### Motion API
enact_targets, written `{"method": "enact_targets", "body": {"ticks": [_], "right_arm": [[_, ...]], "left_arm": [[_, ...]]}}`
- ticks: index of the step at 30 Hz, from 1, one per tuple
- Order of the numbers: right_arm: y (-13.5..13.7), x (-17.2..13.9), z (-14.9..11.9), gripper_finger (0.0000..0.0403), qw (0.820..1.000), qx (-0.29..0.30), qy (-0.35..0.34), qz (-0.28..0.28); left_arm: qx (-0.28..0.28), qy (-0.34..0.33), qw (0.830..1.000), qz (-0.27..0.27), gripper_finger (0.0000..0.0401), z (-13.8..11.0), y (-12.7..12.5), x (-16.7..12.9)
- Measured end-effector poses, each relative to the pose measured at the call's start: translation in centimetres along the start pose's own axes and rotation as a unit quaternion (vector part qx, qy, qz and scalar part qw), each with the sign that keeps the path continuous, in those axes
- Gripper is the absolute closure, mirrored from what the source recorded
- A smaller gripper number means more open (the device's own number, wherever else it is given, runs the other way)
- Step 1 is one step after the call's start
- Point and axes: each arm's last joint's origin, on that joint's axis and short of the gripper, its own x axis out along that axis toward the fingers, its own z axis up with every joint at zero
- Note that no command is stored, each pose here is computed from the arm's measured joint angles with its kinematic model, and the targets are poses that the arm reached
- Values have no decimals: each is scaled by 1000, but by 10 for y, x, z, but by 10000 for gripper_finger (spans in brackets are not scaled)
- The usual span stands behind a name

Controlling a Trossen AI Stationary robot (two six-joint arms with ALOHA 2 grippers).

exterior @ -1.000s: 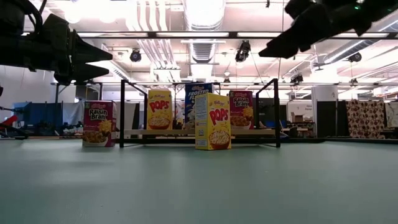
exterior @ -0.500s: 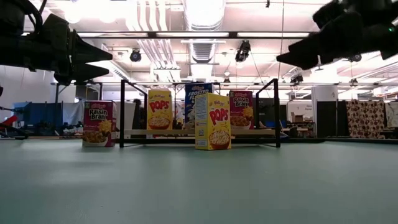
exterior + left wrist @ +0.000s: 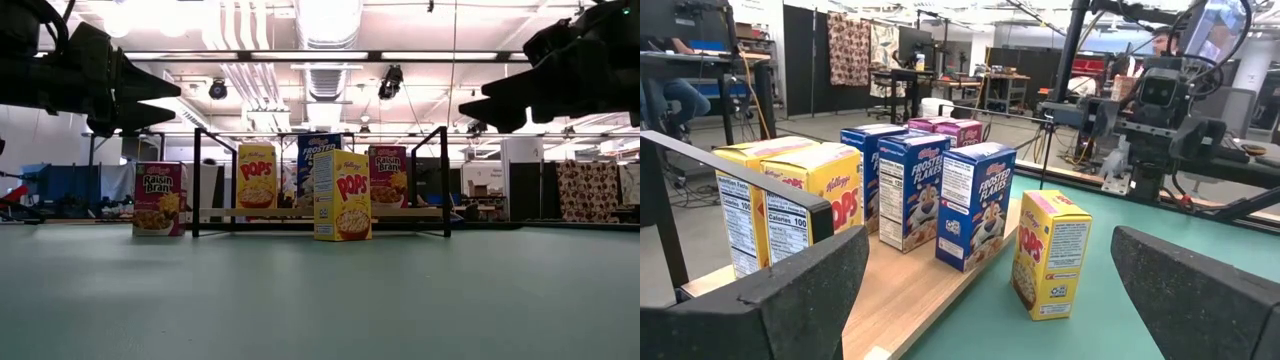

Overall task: Stack cereal on shelf
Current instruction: Put the yellow cereal box on the shelf aligned with the other yellow cereal boxes

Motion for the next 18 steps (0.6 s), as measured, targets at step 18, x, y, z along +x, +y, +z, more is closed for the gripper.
{"method": "enact_targets", "body": {"ticks": [18], "right_arm": [[0,0,-3,41,999,-50,11,1]], "left_arm": [[0,0,1000,0,1,0,0,0]]}}
